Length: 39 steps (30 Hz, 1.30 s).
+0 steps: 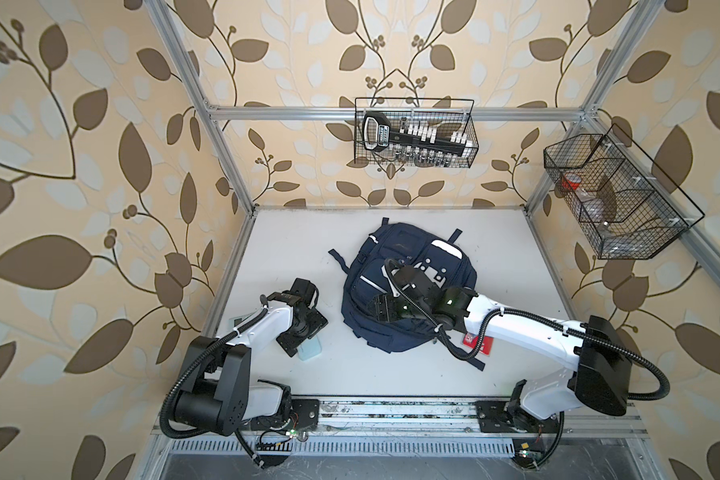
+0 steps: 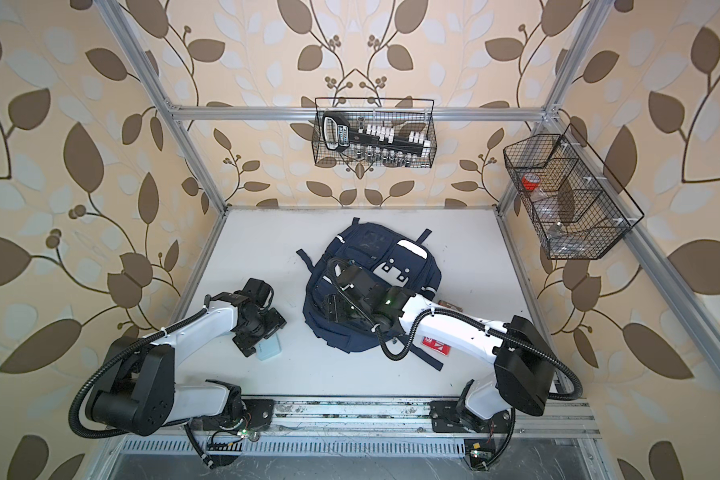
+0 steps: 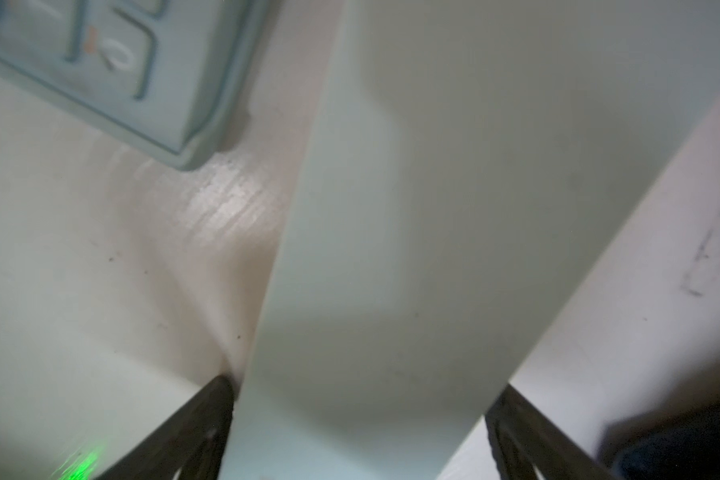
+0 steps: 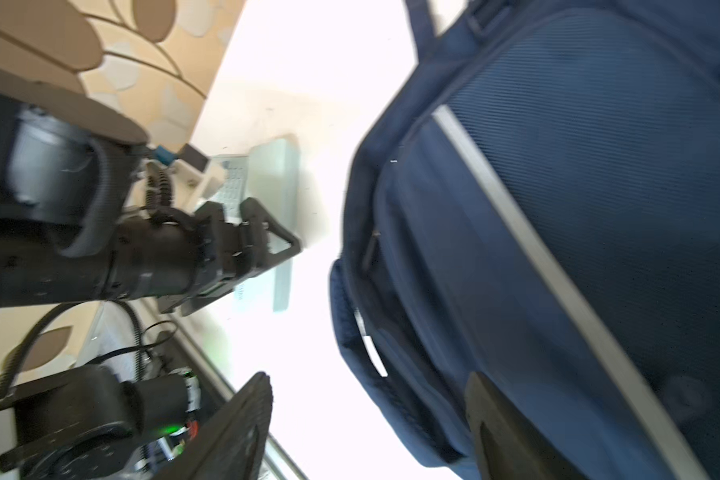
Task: Pack the student bag
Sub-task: 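Close the left gripper on the light blue ruler and lift it, then carry the ruler to the bag opening with the left gripper while right holds the bag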
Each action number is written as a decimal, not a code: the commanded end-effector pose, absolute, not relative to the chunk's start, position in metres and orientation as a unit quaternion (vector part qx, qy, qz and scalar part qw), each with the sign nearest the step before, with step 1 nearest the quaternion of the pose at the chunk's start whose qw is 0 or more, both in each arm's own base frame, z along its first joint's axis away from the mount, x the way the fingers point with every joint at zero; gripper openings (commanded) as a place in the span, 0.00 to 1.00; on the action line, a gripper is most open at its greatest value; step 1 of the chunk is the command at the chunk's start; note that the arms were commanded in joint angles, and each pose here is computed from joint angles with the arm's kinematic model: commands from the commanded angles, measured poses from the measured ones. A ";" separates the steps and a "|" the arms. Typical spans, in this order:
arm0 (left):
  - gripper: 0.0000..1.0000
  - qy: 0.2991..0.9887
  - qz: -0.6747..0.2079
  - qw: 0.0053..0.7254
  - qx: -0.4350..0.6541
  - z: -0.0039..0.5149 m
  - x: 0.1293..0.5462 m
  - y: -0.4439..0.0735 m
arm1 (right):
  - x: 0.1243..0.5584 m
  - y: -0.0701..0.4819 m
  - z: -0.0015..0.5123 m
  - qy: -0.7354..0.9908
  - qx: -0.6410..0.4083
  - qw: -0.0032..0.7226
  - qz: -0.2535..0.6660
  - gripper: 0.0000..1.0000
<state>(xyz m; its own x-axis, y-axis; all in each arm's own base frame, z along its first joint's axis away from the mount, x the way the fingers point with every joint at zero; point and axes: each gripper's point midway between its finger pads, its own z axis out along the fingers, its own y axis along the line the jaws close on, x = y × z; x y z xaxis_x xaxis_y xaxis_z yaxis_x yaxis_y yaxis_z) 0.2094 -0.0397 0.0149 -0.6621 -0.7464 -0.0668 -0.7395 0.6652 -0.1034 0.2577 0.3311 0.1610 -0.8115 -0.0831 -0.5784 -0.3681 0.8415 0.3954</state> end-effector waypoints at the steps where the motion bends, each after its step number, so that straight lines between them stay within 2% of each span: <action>1: 0.87 0.914 0.003 0.051 -0.402 0.007 0.206 -0.031 | 0.259 0.301 0.140 0.932 -0.151 0.290 0.158 0.74; 5: 0.59 0.922 0.007 0.059 -0.383 0.010 0.211 -0.031 | 0.280 0.256 0.121 0.935 -0.170 0.312 -0.027 0.71; 6: 0.50 0.924 0.005 0.061 -0.378 0.011 0.213 -0.032 | 0.285 0.249 0.118 0.932 -0.174 0.313 -0.055 0.70; 8: 0.41 0.928 0.002 0.064 -0.368 0.013 0.216 -0.035 | 0.288 0.251 0.110 0.928 -0.198 0.307 -0.068 0.69; 16: 0.36 0.943 0.005 0.078 -0.322 0.024 0.226 -0.042 | 0.282 0.272 0.085 0.917 -0.276 0.280 -0.067 0.66; 19: 0.26 0.949 0.010 0.092 -0.302 0.035 0.229 -0.044 | 0.285 0.274 0.092 0.915 -0.276 0.284 -0.077 0.64; 22: 0.15 0.952 0.011 0.116 -0.282 0.052 0.235 -0.046 | 0.280 0.284 0.114 0.914 -0.273 0.296 -0.053 0.65; 26: 0.07 0.954 -0.001 0.143 -0.263 0.077 0.240 -0.050 | 0.264 0.303 0.127 0.912 -0.289 0.292 0.009 0.67; 30: 0.05 0.957 -0.031 0.164 -0.237 0.099 0.243 -0.062 | 0.263 0.299 0.100 0.916 -0.299 0.267 -0.011 0.69; 35: 0.00 0.960 -0.042 0.184 -0.207 0.123 0.240 -0.072 | 0.281 0.283 0.079 0.928 -0.264 0.260 -0.033 0.67; 39: 0.00 0.960 -0.066 0.203 -0.182 0.137 0.238 -0.082 | 0.290 0.275 0.069 0.931 -0.247 0.264 -0.048 0.58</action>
<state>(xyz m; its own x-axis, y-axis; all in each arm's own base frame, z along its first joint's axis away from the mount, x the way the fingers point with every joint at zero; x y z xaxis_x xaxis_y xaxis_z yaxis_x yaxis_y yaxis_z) 0.2393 -0.0803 0.1157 -0.8507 -0.4160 -0.3213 -0.3729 0.9084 -0.1889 0.2834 0.2863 0.0822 -0.7216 -0.5016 -0.4773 -0.4758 0.8600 -0.1845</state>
